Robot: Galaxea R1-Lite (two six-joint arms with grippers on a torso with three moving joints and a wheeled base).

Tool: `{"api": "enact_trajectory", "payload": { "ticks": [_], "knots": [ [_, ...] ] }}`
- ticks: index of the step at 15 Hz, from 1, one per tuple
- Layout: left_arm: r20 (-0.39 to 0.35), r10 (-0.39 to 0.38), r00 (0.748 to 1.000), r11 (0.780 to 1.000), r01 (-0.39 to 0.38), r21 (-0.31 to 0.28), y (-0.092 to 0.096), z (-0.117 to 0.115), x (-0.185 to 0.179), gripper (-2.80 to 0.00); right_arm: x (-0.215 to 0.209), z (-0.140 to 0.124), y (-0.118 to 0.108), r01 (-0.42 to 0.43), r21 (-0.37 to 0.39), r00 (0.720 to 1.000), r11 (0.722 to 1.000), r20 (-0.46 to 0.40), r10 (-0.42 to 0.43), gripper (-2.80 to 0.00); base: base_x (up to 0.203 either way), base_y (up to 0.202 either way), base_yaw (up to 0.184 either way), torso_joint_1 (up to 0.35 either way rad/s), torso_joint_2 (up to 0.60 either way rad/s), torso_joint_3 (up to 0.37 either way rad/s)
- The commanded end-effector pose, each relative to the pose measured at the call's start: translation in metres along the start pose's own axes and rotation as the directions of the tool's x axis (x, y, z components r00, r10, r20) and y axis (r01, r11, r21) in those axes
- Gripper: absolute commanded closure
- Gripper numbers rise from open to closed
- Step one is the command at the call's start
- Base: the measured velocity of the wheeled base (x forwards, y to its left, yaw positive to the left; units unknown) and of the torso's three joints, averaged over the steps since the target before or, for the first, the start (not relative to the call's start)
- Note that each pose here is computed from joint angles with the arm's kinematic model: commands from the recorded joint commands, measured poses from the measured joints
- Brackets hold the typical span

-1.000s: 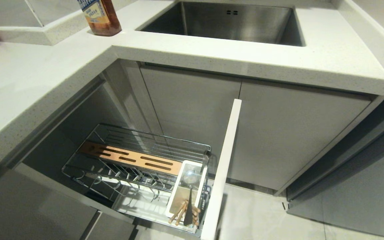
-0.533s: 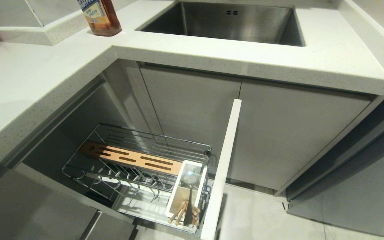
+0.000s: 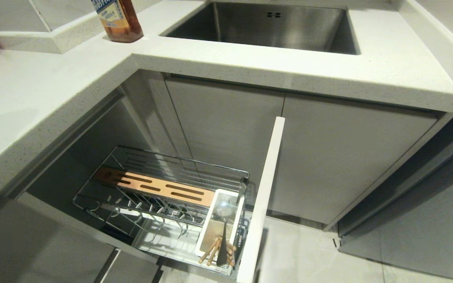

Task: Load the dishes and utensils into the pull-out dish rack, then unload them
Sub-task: Take the bowl out of the cupboard, then take the spoon out of the cupboard

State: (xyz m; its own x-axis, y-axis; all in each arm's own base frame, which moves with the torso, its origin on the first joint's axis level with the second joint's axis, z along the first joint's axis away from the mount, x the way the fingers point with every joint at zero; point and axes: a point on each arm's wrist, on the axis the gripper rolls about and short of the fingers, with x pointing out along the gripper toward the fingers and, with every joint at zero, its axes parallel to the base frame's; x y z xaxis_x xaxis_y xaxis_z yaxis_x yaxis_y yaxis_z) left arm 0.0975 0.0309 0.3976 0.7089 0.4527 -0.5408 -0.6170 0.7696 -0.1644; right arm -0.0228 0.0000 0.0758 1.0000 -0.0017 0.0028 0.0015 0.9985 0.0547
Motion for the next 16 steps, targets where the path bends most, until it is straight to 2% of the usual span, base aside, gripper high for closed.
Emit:
{"api": "enact_trajectory", "payload": {
  "ticks": [1,9,16],
  "knots": [
    [-0.025,0.023,0.999,1.000,-0.023,-0.007,-0.003,0.004,0.013,0.00,0.000,0.000,0.000,0.000,0.000,1.000,1.000,0.000,0.000,0.00,0.000,0.000,0.000,0.000,0.00,0.000],
    [-0.054,0.066,0.996,0.997,-0.067,-0.025,-0.004,0.012,0.036,0.00,0.000,0.000,0.000,0.000,0.000,1.000,1.000,-0.001,0.000,0.00,0.000,0.000,0.000,0.000,0.00,0.000],
    [-0.028,0.077,0.997,0.996,-0.078,-0.043,-0.002,0.016,0.038,0.00,0.000,0.000,0.000,0.000,0.000,1.000,1.000,-0.001,0.000,0.00,0.000,0.000,0.000,0.000,0.00,0.000]
  ]
}}
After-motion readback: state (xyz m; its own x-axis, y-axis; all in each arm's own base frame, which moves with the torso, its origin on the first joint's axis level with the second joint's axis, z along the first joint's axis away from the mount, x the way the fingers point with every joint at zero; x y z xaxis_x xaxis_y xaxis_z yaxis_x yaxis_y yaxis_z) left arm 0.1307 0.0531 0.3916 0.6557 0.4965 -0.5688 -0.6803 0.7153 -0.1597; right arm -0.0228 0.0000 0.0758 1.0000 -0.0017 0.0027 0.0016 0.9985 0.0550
